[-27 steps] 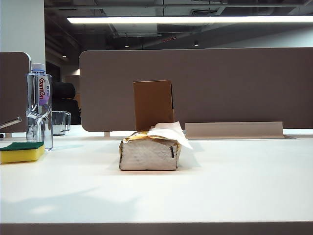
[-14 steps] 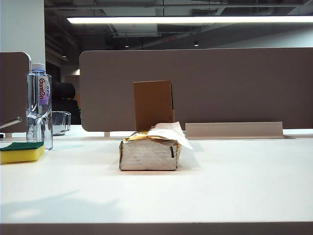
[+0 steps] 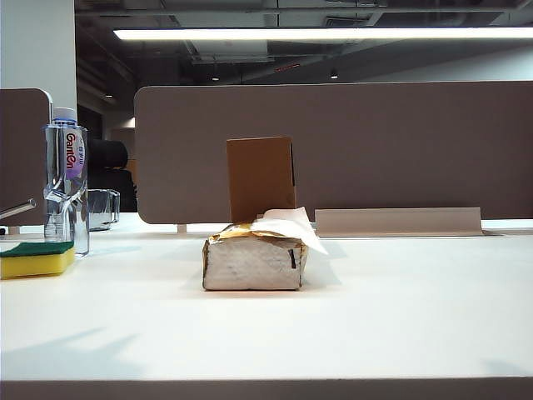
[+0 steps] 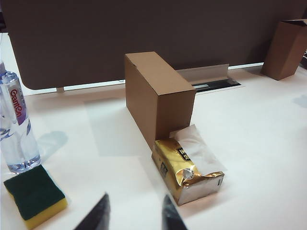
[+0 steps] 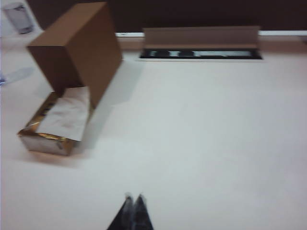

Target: Move the sponge from right to left to wipe the table, avoiding obstacles on the table, and finally reaching the bottle of mineral water.

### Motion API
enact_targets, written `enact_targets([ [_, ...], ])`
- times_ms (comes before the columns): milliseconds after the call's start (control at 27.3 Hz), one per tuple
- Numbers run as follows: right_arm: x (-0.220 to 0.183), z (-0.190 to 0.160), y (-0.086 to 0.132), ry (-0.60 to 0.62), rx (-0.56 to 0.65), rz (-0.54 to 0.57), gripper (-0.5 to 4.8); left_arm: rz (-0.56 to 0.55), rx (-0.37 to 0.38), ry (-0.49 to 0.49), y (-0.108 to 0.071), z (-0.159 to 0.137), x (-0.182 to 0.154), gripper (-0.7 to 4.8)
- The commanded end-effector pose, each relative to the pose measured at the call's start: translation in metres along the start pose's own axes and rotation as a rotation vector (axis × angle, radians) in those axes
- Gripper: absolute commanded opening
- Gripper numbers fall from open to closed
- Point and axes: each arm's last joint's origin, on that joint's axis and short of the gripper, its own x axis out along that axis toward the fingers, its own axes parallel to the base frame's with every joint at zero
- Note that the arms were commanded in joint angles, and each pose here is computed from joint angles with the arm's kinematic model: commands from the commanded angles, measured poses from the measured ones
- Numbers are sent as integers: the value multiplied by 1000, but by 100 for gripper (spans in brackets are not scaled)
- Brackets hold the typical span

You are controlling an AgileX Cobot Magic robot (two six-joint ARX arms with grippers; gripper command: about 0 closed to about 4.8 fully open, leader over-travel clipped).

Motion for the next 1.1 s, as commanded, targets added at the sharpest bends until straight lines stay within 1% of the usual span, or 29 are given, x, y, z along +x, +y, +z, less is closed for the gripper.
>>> enact_targets([
  [37,10,1,5,-52,-14,99,-1,16,23,-37,1,2,2,114],
  [220,31,-6,10,-84,-44,185,-1,17,38,-74,2,2,5,110],
  [366,50,-16,14,-102,-48,256,-1,18,40,-78,3,2,5,110],
  [439,59,-22,15,-100,-57,264,-1,20,40,-78,3,2,5,110],
  [513,67,-29,15,-103,-90,261,-1,35,40,-78,3,2,5,110],
  [586,74,-34,16,-106,-114,261,-1,61,55,-78,4,2,5,107],
  [622,80,-39,16,-117,-137,271,-1,86,65,-91,5,1,6,96],
  [696,83,-37,18,-186,-140,319,-1,89,70,-141,7,-7,11,87],
  [732,84,-35,18,-202,-144,309,-1,87,53,-162,8,-13,13,86],
  [805,85,-34,17,-210,-141,276,-1,87,46,-169,9,-19,16,83],
  [915,87,-34,17,-226,-137,246,-1,86,39,-151,10,-28,19,83],
  [1098,93,-33,18,-266,-134,246,-1,86,30,-123,13,-41,26,82],
])
